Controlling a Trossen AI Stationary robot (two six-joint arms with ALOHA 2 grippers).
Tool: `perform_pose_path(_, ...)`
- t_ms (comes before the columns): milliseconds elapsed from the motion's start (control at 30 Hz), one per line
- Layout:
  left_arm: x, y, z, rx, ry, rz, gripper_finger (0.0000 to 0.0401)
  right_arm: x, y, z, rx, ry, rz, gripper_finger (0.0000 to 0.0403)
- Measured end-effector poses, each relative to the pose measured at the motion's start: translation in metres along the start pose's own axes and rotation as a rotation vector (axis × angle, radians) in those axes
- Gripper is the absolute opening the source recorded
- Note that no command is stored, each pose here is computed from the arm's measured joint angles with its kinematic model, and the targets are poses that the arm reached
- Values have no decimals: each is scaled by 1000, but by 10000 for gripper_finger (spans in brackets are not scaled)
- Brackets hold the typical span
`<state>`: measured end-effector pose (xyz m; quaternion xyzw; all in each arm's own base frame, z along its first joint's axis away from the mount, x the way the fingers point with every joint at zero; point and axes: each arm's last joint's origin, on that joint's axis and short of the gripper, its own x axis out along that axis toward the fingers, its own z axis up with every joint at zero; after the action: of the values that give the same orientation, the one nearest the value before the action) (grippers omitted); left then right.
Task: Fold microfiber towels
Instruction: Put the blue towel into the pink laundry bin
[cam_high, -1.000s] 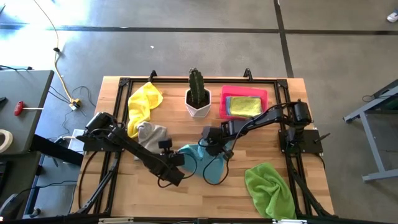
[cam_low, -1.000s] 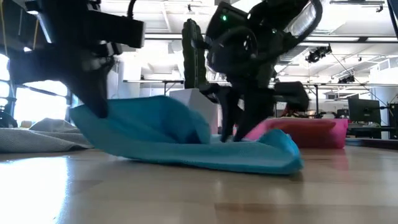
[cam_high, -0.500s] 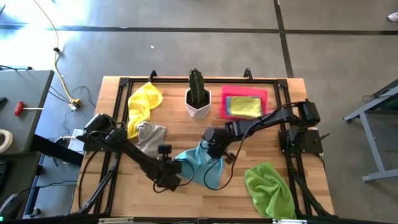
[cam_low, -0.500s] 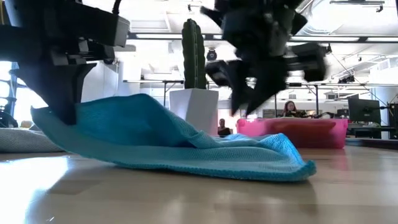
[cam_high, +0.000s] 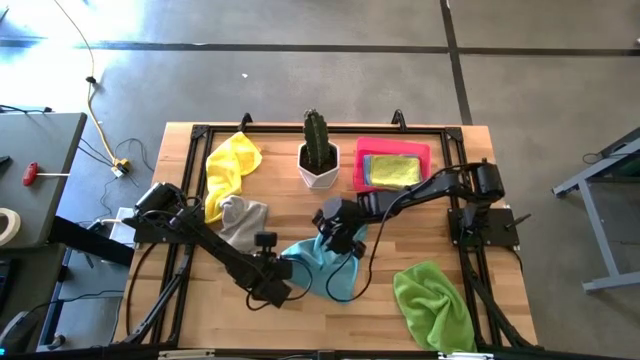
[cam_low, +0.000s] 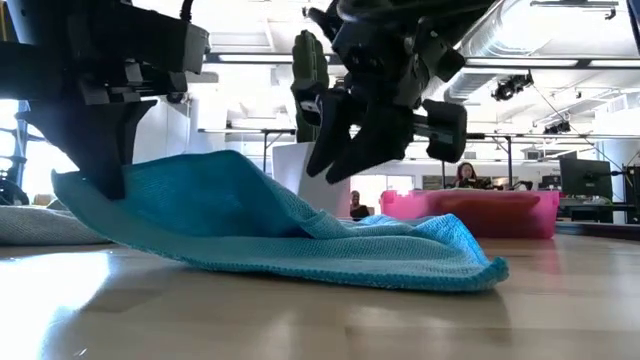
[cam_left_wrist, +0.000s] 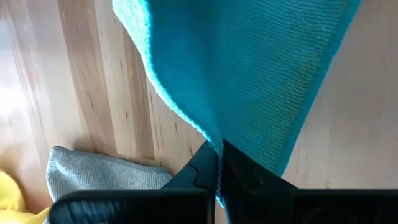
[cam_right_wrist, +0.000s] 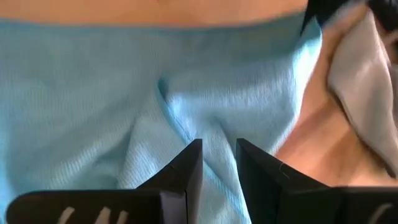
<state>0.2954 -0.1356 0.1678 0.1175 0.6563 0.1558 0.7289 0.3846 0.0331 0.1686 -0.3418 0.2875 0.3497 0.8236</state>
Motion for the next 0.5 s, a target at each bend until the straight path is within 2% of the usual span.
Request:
perform_pose_path(100,0,0,0,-6,-5,6,0,4,0,-3,8,-6,14,89)
perform_pose_path(167,0,0,0,-12,-7,6,0,5,-2,-9,50,81,-43,89)
perform_pose_path(267,0,-1,0,-29,-9,4,0,-2,-9,-30,216,288,-146,89)
perform_pose_path(300,0,-1,0,-31,-9,4,0,-5,-11,-37,283,318,-160,89)
perform_pose_path(500,0,-1,0,-33,-15,10,0,-20,-20,-57,666,285,-159,89)
